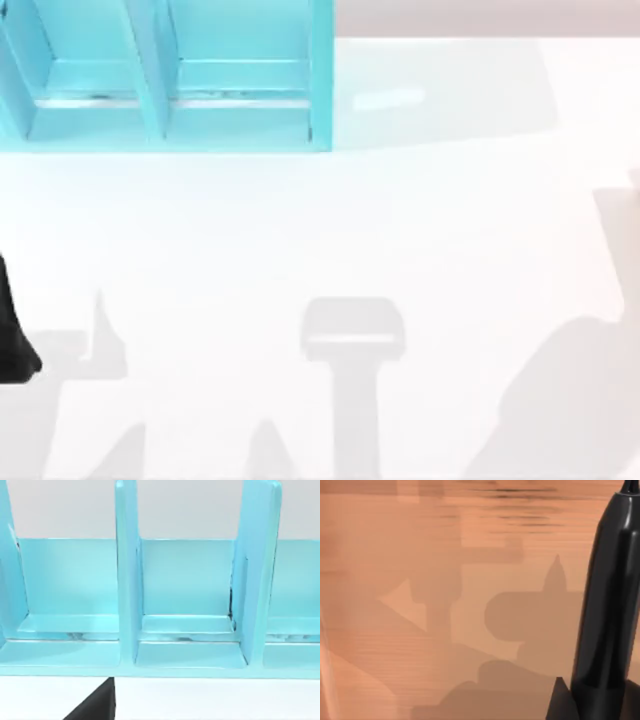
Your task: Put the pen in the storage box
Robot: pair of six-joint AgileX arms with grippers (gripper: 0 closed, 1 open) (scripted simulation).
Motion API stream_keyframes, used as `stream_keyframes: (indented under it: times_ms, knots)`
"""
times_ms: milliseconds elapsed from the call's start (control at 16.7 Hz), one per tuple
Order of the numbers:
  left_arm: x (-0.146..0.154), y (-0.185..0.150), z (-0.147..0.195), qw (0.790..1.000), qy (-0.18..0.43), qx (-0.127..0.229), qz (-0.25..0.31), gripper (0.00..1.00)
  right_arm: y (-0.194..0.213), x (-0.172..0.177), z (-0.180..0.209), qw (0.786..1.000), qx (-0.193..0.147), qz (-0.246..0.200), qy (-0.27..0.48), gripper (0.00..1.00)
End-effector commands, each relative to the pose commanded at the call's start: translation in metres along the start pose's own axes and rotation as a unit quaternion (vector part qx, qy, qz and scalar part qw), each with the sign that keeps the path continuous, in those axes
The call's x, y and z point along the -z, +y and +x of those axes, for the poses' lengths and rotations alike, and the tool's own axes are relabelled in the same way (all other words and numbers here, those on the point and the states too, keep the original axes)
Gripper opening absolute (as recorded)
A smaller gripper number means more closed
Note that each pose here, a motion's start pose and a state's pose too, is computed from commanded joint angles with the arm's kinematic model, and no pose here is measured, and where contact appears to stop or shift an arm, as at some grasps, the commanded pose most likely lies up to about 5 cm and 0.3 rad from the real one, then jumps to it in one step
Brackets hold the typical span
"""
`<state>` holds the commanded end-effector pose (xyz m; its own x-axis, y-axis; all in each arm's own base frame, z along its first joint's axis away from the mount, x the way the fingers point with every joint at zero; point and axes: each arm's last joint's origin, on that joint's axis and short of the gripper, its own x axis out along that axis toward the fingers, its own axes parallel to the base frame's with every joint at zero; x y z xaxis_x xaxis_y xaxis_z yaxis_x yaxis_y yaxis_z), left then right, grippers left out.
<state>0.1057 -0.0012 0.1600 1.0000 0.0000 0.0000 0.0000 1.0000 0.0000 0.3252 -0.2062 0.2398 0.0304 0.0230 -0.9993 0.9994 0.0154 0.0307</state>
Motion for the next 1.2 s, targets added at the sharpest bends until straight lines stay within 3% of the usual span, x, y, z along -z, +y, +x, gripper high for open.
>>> stream_keyframes:
  times_ms: [480,840,1080,1200]
  knots:
    - [0.0,0.0,0.0,1.0,0.0,0.0,0.0,1.0,0.005,0.034,0.057,0.999,0.049,-0.002,0.002,0.0]
    - [0.0,0.0,0.0,1.0,0.0,0.0,0.0,1.0,-0.013,0.013,0.054,1.0,0.006,0.013,0.003,0.0]
    - [0.0,0.0,0.0,1.0,0.0,0.0,0.0,1.0,-0.013,0.013,0.054,1.0,0.006,0.013,0.003,0.0]
    - [0.0,0.0,0.0,1.0,0.0,0.0,0.0,1.0,-0.013,0.013,0.054,1.0,0.006,0.013,0.003,0.15]
